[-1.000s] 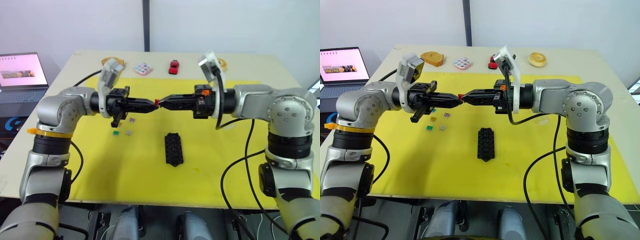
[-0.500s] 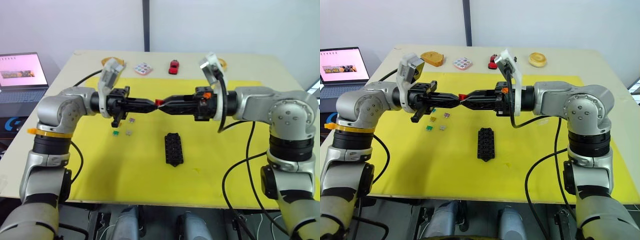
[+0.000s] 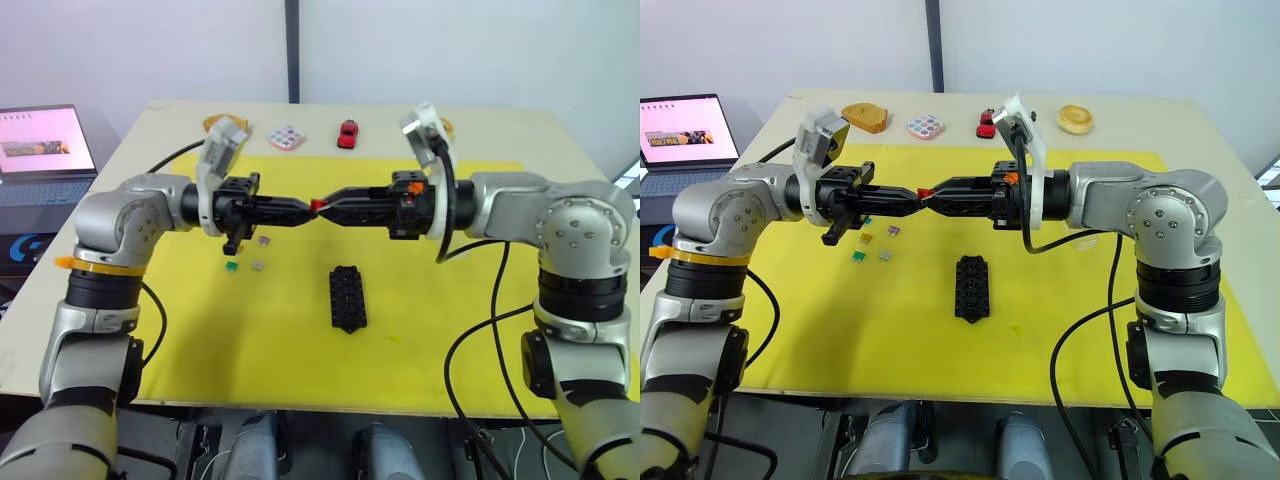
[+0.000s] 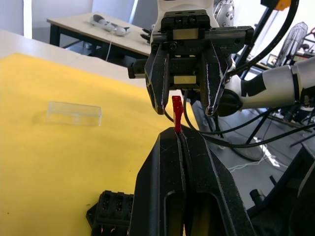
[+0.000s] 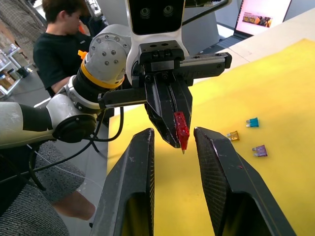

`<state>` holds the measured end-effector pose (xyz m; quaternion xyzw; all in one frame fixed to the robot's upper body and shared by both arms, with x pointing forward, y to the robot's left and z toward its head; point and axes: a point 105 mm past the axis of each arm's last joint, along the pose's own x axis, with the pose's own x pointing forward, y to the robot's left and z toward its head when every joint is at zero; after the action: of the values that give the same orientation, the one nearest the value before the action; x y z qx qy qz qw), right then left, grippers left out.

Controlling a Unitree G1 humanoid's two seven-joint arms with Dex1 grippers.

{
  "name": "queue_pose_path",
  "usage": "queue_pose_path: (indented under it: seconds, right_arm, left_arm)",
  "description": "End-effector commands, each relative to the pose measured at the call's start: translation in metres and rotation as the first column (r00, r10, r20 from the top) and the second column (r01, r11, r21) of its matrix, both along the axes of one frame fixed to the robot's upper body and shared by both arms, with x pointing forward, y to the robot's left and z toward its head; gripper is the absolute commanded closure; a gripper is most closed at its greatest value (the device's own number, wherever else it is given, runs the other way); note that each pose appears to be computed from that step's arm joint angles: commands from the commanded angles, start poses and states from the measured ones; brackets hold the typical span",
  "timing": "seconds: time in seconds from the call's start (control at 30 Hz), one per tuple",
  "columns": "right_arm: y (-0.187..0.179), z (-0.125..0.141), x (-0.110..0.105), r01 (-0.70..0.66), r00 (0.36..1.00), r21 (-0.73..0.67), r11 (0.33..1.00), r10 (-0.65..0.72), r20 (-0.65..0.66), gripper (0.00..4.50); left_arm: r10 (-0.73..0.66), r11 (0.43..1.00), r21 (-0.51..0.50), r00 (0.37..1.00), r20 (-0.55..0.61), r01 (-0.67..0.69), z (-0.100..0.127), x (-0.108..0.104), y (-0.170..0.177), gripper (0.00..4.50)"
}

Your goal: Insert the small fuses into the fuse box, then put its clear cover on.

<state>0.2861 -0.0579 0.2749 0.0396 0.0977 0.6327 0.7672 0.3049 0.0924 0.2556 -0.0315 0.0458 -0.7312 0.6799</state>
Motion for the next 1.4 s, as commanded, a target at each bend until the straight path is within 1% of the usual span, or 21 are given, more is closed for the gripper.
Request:
queue_pose_path:
  seconds: [0.03,0.17,0.2,0.23,0.27,0.3,0.63,0.73,0.77,0.8,0.87,0.9,0.93,0.97,1.0,1.07,1.1,1.17,1.27,1.4]
  right_arm:
    - [-0.004,0.012,-0.003,-0.002,0.999,0.020,1.000,0.001,0.049,3.15]
    - [-0.004,0.011,-0.004,-0.006,0.999,0.020,1.000,0.005,0.050,3.15]
    - [-0.003,0.011,-0.004,-0.005,0.999,0.020,1.000,0.004,0.051,3.67]
    - [-0.003,0.011,-0.004,-0.005,0.999,0.020,1.000,0.004,0.051,3.90]
    - [-0.003,0.011,-0.004,-0.006,0.999,0.020,1.000,0.004,0.053,4.39]
    - [-0.003,0.011,-0.004,-0.006,0.999,0.020,1.000,0.005,0.054,4.45]
    - [-0.003,0.009,-0.007,-0.015,0.998,0.016,1.000,0.014,0.058,4.45]
    - [-0.003,0.008,-0.005,-0.002,0.996,0.005,1.000,0.002,0.084,4.50]
    - [-0.003,0.007,-0.004,0.003,0.995,-0.003,1.000,-0.003,0.098,4.50]
    - [-0.004,0.005,-0.003,0.015,0.993,-0.010,1.000,-0.014,0.117,4.50]
    - [-0.008,0.007,0.000,0.040,0.981,-0.005,0.999,-0.039,0.188,4.50]
    - [-0.012,0.007,0.002,0.054,0.970,-0.005,0.999,-0.051,0.238,4.50]
    - [-0.015,0.006,0.002,0.060,0.961,-0.008,0.998,-0.055,0.271,4.50]
    - [-0.017,0.003,0.003,0.067,0.951,-0.025,0.997,-0.057,0.303,4.50]
    - [-0.021,-0.006,0.000,0.053,0.939,-0.074,0.996,-0.025,0.344,4.50]
    - [-0.027,-0.031,-0.011,-0.003,0.919,-0.175,0.985,0.072,0.387,4.50]
    - [-0.030,-0.042,-0.017,-0.029,0.916,-0.199,0.979,0.106,0.388,4.50]
    - [-0.038,-0.062,-0.023,-0.038,0.919,-0.213,0.976,0.118,0.377,4.50]
    - [-0.045,-0.081,-0.025,-0.026,0.916,-0.240,0.971,0.119,0.382,4.50]
    - [-0.047,-0.093,-0.025,-0.019,0.910,-0.252,0.968,0.121,0.397,4.50]
  left_arm:
    - [-0.012,1.000,0.008,0.999,0.032,0.012,0.005,-0.003,0.000,4.50]
    - [-0.013,1.000,0.011,0.999,0.031,0.012,0.004,-0.004,-0.001,4.50]
    - [-0.013,1.000,0.012,0.999,0.031,0.012,0.003,-0.004,-0.001,4.50]
    - [-0.012,1.000,0.013,0.999,0.030,0.012,0.003,-0.004,-0.001,4.50]
    - [-0.012,1.000,0.014,0.999,0.029,0.012,0.003,-0.004,-0.001,4.50]
    - [-0.013,1.000,0.014,1.000,0.029,0.012,0.002,-0.004,0.000,4.50]
    - [0.009,1.000,0.015,0.999,0.037,-0.010,-0.001,0.000,0.000,4.50]
    - [0.019,0.998,0.052,0.999,0.040,-0.021,-0.010,0.000,0.005,3.70]
    - [0.014,0.998,0.063,0.999,0.034,-0.016,-0.012,-0.002,0.007,3.17]
    - [0.015,0.997,0.071,0.999,0.028,-0.017,-0.013,-0.003,0.011,2.75]
    - [0.038,0.995,0.092,0.999,0.037,-0.042,-0.018,-0.006,0.017,1.74]
    - [0.067,0.991,0.113,0.996,0.065,-0.075,-0.024,-0.005,0.020,1.32]
    - [0.086,0.987,0.127,0.993,0.086,-0.097,-0.028,-0.005,0.022,0.72]
    - [0.102,0.983,0.142,0.989,0.104,-0.116,-0.032,-0.004,0.023,0.31]
    - [0.121,0.972,0.180,0.979,0.163,-0.150,-0.044,-0.004,0.024,0.14]
    - [0.115,0.955,0.245,0.968,0.222,-0.169,-0.072,-0.013,0.023,0.14]
    - [0.114,0.950,0.259,0.964,0.241,-0.177,-0.083,-0.019,0.022,0.14]
    - [0.136,0.945,0.254,0.954,0.266,-0.205,-0.100,-0.027,0.021,0.14]
    - [0.192,0.945,0.212,0.947,0.257,-0.249,-0.108,-0.032,0.018,0.14]
    - [0.204,0.945,0.203,0.948,0.244,-0.256,-0.119,-0.043,0.012,0.14]
